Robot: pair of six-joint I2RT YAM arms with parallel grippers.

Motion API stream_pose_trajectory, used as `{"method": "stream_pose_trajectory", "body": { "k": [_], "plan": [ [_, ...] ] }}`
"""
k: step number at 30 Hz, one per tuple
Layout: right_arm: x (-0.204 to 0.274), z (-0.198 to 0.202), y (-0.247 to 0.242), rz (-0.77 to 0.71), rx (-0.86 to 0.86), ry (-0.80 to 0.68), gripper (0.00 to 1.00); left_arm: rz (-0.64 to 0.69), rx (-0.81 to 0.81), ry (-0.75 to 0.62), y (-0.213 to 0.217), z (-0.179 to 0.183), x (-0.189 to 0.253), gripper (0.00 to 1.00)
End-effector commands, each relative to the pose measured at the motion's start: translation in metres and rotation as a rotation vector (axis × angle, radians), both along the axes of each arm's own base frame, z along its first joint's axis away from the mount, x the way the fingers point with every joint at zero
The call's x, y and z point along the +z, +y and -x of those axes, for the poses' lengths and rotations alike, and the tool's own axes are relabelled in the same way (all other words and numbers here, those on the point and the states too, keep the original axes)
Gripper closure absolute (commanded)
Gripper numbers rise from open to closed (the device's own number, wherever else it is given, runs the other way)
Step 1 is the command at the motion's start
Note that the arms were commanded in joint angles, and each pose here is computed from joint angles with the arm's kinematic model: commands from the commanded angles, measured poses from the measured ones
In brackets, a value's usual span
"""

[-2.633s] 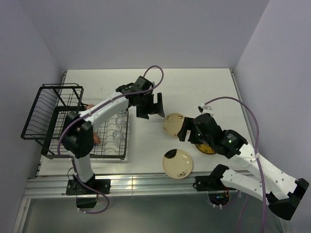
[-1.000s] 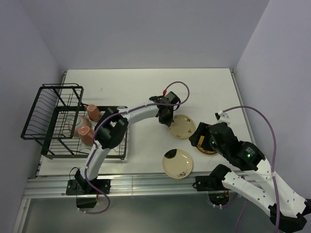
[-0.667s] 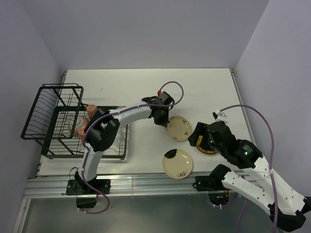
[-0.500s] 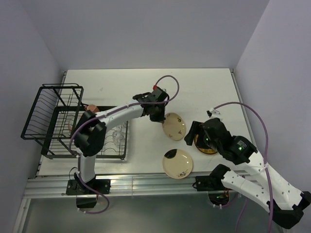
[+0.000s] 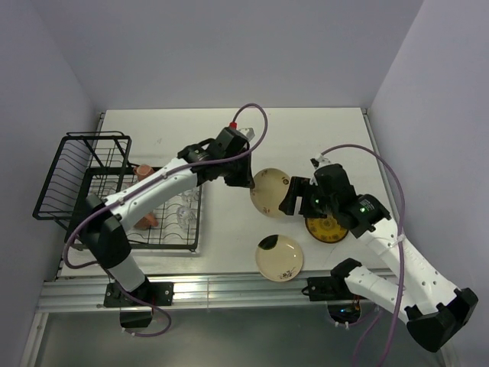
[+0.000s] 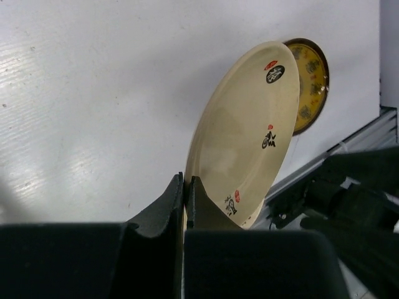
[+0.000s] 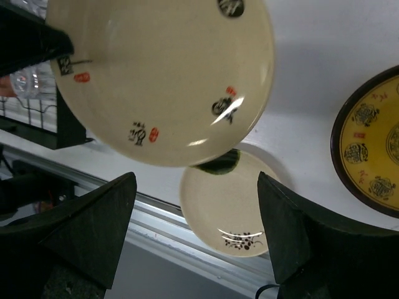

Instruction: Load the mixed dishes into the dish rack

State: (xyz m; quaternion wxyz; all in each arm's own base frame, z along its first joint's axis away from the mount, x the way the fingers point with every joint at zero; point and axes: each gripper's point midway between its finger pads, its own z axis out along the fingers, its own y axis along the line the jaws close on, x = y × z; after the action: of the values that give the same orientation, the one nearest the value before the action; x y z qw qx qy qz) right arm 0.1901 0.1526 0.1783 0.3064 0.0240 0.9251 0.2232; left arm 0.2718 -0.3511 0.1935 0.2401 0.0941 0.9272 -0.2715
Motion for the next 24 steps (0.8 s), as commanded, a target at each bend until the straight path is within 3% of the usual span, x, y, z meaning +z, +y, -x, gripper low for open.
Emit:
{"method": "stream_pose_trajectory", "body": {
  "k": [1, 9, 16, 18, 19, 21, 24],
  "plan": [
    [0.04, -0.01, 0.012, -0.115, 0.084, -0.109, 0.15, 0.083, -0.048, -0.093, 0.015, 0.013, 0.05, 1.0],
    [0.052, -0.009, 0.025, -0.225, 0.212, -0.135, 0.25, 0.204, -0.087, -0.163, 0.045, 0.04, 0.089, 1.0],
    [0.082, 0.003, 0.067, -0.437, 0.473, -0.143, 0.34, 0.279, -0.151, -0.164, 0.053, 0.066, 0.095, 1.0],
    [0.095, 0.007, 0.075, -0.488, 0.537, -0.145, 0.48, 0.301, -0.161, -0.174, 0.055, 0.071, 0.102, 1.0],
    [0.099, 0.008, 0.077, -0.497, 0.552, -0.15, 0.6, 0.303, -0.16, -0.174, 0.055, 0.072, 0.101, 1.0],
    [0.11, 0.008, 0.079, -0.499, 0.582, -0.16, 1.0, 0.319, -0.155, -0.191, 0.059, 0.075, 0.109, 1.0],
    [0.124, 0.008, 0.08, -0.468, 0.605, -0.193, 1.0, 0.329, -0.121, -0.217, 0.068, 0.076, 0.118, 1.0]
  ]
}}
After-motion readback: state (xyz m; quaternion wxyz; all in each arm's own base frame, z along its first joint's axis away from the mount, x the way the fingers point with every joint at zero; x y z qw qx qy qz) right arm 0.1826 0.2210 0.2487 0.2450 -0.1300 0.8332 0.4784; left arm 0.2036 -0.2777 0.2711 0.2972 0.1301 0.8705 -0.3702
